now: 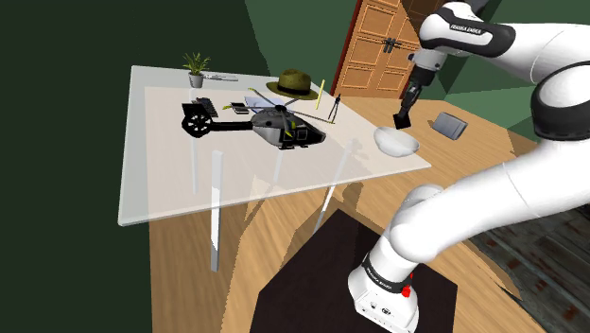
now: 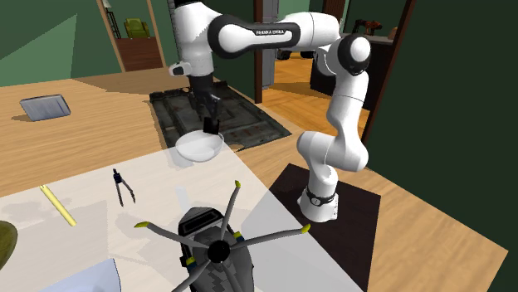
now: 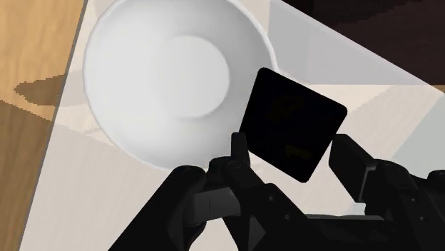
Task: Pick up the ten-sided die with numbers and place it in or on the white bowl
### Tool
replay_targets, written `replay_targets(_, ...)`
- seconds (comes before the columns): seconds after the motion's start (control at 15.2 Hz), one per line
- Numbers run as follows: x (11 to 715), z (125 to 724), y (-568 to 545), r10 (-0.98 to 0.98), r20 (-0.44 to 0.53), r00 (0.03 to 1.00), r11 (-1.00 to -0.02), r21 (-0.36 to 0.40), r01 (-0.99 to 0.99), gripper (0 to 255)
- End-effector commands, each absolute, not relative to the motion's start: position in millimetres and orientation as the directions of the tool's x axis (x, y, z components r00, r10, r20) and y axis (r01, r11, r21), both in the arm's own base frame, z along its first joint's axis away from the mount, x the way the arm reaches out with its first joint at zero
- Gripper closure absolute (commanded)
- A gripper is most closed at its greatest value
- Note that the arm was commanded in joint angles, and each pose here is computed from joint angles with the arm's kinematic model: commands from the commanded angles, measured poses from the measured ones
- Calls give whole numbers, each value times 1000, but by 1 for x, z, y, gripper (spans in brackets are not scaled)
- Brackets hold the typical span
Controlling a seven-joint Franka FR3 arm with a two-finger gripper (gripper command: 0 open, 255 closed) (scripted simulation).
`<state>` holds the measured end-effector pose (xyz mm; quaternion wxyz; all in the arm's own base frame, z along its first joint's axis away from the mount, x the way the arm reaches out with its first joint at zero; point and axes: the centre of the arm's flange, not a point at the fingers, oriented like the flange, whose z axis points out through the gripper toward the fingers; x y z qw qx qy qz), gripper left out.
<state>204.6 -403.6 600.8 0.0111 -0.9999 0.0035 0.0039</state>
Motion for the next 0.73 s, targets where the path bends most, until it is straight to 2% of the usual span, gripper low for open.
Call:
replay_targets(0.0,200,600,-431,-6,-9,1000,-1000,-20,-6,255)
replay_targets(0.26,190,602,-485,-6,-9,1000,-1000,-20,-6,255)
replay_targets(0.66,190,571,-485,-6,-9,1000,-1000,-20,-6,255)
